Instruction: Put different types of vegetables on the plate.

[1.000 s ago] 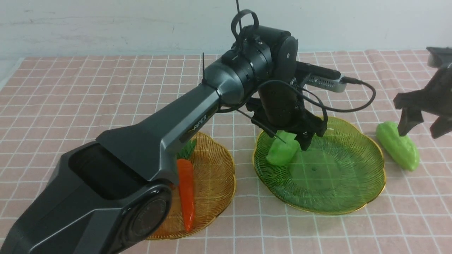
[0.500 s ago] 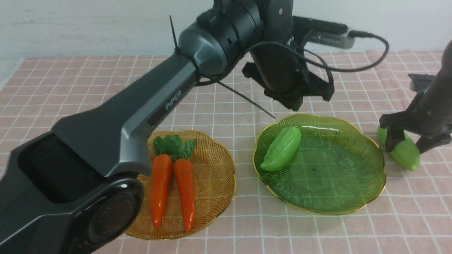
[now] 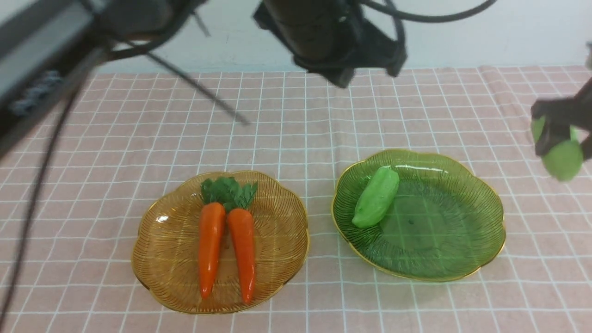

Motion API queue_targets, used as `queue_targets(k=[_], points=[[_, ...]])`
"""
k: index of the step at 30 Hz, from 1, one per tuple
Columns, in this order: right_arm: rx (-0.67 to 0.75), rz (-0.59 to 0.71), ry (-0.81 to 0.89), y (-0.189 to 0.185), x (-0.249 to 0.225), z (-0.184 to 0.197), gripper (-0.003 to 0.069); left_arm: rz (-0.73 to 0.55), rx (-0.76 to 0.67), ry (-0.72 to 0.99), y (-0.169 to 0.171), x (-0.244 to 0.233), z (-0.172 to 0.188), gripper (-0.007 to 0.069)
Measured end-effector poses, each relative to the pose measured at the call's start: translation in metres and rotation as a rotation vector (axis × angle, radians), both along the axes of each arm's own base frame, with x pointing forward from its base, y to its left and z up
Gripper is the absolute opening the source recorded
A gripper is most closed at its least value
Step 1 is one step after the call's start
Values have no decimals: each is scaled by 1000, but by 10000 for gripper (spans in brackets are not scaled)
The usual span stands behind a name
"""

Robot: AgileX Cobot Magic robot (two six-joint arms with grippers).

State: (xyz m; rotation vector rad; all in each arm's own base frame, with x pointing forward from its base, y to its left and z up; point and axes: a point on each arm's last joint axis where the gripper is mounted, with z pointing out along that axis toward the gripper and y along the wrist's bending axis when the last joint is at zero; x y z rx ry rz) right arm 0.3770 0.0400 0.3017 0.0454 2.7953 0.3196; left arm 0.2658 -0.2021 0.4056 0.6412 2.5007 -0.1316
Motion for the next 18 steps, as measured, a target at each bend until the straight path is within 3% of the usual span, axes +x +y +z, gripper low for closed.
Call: queue_targets(k=[8, 18], points=[[-8, 107, 76, 46, 13, -42, 411, 75, -25, 20, 51, -61, -3, -4], [-22, 118, 219, 58, 20, -87, 456, 144, -94, -12, 100, -119, -12, -4]])
